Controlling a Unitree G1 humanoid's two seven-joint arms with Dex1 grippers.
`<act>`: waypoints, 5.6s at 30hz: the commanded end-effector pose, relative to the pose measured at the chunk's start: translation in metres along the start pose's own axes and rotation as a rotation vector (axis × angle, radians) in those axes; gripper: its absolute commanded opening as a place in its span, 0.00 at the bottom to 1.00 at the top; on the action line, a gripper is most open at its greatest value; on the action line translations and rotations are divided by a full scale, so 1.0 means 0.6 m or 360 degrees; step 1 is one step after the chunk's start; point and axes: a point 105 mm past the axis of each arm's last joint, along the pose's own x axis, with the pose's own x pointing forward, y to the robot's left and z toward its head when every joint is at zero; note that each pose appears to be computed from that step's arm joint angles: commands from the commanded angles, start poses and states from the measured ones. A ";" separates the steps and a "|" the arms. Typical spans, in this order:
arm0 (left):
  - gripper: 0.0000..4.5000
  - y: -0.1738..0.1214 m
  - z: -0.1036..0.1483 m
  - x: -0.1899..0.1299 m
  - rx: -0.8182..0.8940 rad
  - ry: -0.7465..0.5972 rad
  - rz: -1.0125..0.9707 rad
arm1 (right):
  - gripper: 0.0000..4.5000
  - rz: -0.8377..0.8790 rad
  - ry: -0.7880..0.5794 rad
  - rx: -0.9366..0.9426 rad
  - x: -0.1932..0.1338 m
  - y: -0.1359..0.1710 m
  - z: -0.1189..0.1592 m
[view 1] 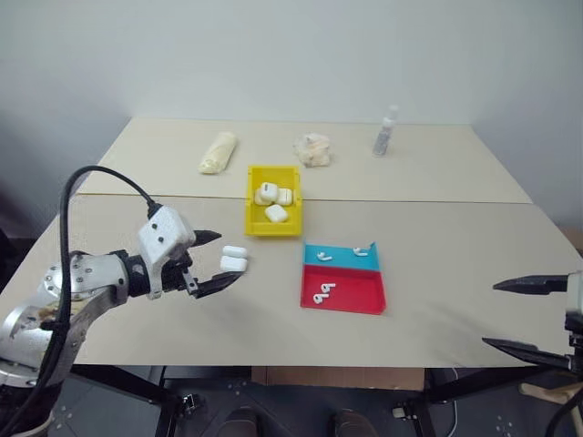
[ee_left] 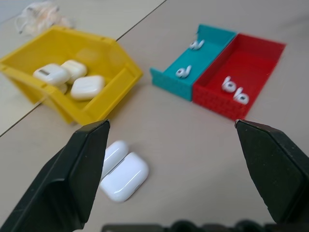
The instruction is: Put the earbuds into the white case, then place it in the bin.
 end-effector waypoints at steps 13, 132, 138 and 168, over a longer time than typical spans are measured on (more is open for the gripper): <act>1.00 0.020 -0.014 0.067 -0.0384 0.0905 0.0191 | 0.99 -0.0067 -0.0013 0.0047 0.018 0.008 0.002; 0.61 -0.026 0.102 0.122 -0.0001 -0.0646 0.0030 | 1.00 0.0011 0.0102 -0.0146 0.048 -0.021 0.052; 0.61 -0.042 0.076 0.134 -0.0039 -0.1080 0.0107 | 1.00 0.0180 0.0060 -0.0445 0.072 0.000 0.105; 0.61 -0.092 -0.104 0.068 0.0143 -0.1110 -0.0231 | 0.66 0.0625 0.0249 -0.0899 0.331 0.029 0.177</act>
